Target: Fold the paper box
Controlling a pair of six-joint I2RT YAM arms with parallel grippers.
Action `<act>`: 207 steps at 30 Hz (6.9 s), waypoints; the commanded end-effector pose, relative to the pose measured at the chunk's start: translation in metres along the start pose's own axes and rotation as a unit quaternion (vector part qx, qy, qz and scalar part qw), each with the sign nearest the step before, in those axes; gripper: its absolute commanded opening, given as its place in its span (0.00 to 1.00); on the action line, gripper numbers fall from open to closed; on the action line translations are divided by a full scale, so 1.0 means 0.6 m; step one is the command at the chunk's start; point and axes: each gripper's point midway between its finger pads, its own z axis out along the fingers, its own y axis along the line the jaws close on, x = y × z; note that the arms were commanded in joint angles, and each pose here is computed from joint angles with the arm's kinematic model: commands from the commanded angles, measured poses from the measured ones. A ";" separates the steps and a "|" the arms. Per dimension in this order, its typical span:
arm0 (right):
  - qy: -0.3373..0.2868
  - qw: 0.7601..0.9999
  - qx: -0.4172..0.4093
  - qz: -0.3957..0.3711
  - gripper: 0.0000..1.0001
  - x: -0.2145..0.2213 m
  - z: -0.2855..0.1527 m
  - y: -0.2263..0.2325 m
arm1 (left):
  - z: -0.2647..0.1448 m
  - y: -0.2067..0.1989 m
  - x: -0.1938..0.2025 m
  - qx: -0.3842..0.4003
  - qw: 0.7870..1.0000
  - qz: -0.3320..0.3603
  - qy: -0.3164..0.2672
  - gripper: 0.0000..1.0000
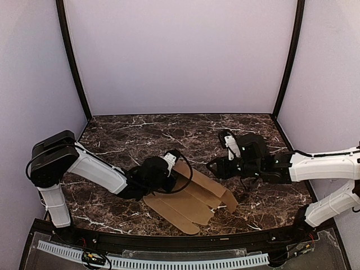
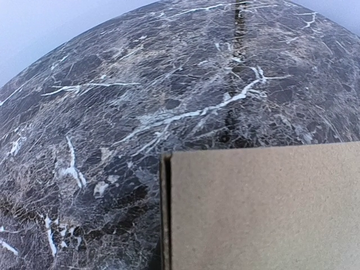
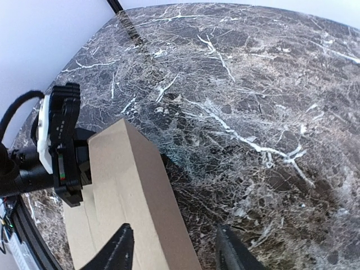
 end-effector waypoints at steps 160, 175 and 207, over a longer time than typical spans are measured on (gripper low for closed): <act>-0.190 0.892 -0.365 0.189 0.00 -0.100 -0.131 0.149 | -0.165 0.061 -0.046 0.075 0.878 -0.469 -0.055 0.01; -0.191 0.874 -0.414 0.167 0.00 -0.126 -0.136 0.187 | -0.157 0.045 -0.048 0.097 0.880 -0.463 -0.047 0.01; -0.206 0.926 -0.307 0.075 0.00 -0.166 -0.155 0.159 | -0.174 0.028 -0.085 0.158 0.876 -0.451 -0.070 0.01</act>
